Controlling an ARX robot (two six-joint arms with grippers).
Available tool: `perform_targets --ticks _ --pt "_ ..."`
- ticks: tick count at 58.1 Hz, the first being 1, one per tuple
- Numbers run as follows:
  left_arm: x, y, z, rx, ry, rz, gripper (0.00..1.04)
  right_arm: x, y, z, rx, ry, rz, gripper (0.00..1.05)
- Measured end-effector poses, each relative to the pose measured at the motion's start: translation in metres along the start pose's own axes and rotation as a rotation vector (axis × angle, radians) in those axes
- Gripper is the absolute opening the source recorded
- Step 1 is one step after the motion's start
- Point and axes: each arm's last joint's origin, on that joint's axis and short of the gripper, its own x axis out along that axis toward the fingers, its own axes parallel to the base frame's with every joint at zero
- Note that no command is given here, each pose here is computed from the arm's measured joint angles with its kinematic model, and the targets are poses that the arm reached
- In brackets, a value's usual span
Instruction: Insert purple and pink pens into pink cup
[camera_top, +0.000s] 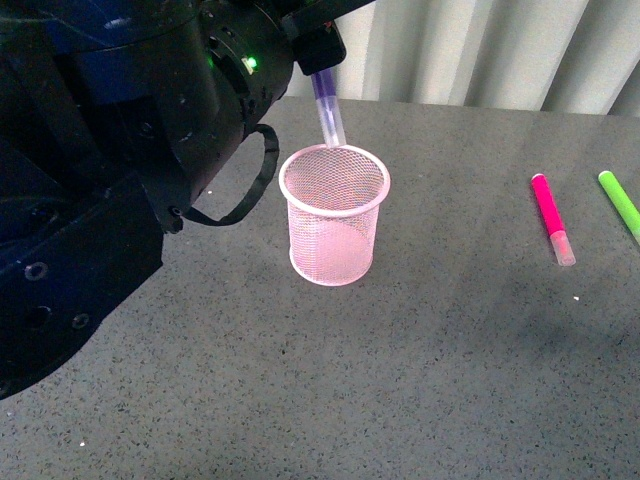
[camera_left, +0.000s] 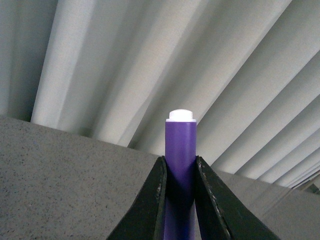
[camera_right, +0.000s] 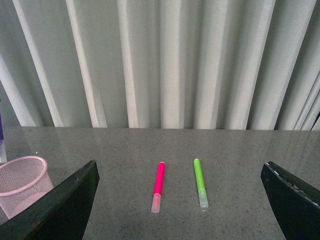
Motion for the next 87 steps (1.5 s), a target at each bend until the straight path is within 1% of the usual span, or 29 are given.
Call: perform_targets --ticks 6,19,27,54,58,61,63,64,66,68,69,71,74,77,78,81,82,83,87 --pt "0.001 -0.001 -0.004 -0.003 -0.024 0.006 0.13 0.0 0.0 0.0 0.0 0.0 0.0 0.98" --pt "0.001 0.007 -0.008 -0.01 -0.041 0.035 0.13 0.0 0.0 0.0 0.0 0.0 0.0 0.98" --pt "0.001 0.011 -0.015 -0.006 -0.02 0.044 0.13 0.0 0.0 0.0 0.0 0.0 0.0 0.98" --pt "0.0 0.012 -0.02 -0.002 -0.007 0.048 0.13 0.0 0.0 0.0 0.0 0.0 0.0 0.98" --pt "0.0 0.013 -0.025 0.002 0.006 0.054 0.13 0.0 0.0 0.0 0.0 0.0 0.0 0.98" --pt "0.003 0.011 -0.041 0.007 0.02 0.077 0.13 0.0 0.0 0.0 0.0 0.0 0.0 0.98" --pt "0.004 0.012 -0.053 0.01 0.059 0.075 0.22 0.0 0.0 0.0 0.0 0.0 0.003 0.98" --pt "0.002 0.014 -0.061 0.007 0.098 0.067 0.27 0.0 0.0 0.0 0.0 0.0 0.004 0.98" --pt "0.0 0.015 -0.067 0.009 0.122 0.079 0.34 0.0 0.0 0.0 0.0 0.0 0.003 0.98" --pt "-0.002 0.016 -0.069 -0.001 0.138 0.078 0.43 0.0 0.0 0.0 0.0 0.0 0.003 0.98" --pt "-0.002 0.016 -0.067 -0.012 0.142 0.086 0.49 0.0 0.0 0.0 0.0 0.0 0.002 0.98" --pt "-0.002 0.015 -0.063 -0.018 0.137 0.089 0.56 0.0 0.0 0.0 0.0 0.0 0.001 0.98" --pt "-0.005 0.012 -0.051 -0.021 0.123 0.082 0.7 0.0 0.0 0.0 0.0 0.0 0.001 0.98" --pt "-0.008 0.011 -0.04 -0.012 0.13 0.074 0.81 0.0 0.0 0.0 0.0 0.0 0.001 0.98" --pt "-0.008 0.011 -0.038 -0.009 0.132 0.074 0.83 0.0 0.0 0.0 0.0 0.0 0.001 0.98" --pt "-0.015 0.01 -0.02 0.015 0.159 0.073 0.97 0.0 0.0 0.0 0.0 0.0 0.001 0.98" --pt "-0.016 0.01 -0.015 0.028 0.166 0.073 1.0 0.0 0.0 0.0 0.0 0.0 0.001 0.98" --pt "-0.017 0.01 -0.012 0.032 0.169 0.077 1.0 0.0 0.0 0.0 0.0 0.0 0.0 0.98" --pt "-0.025 0.01 0.004 0.086 0.198 0.077 0.97 0.0 0.0 0.0 0.0 0.0 0.001 0.98"
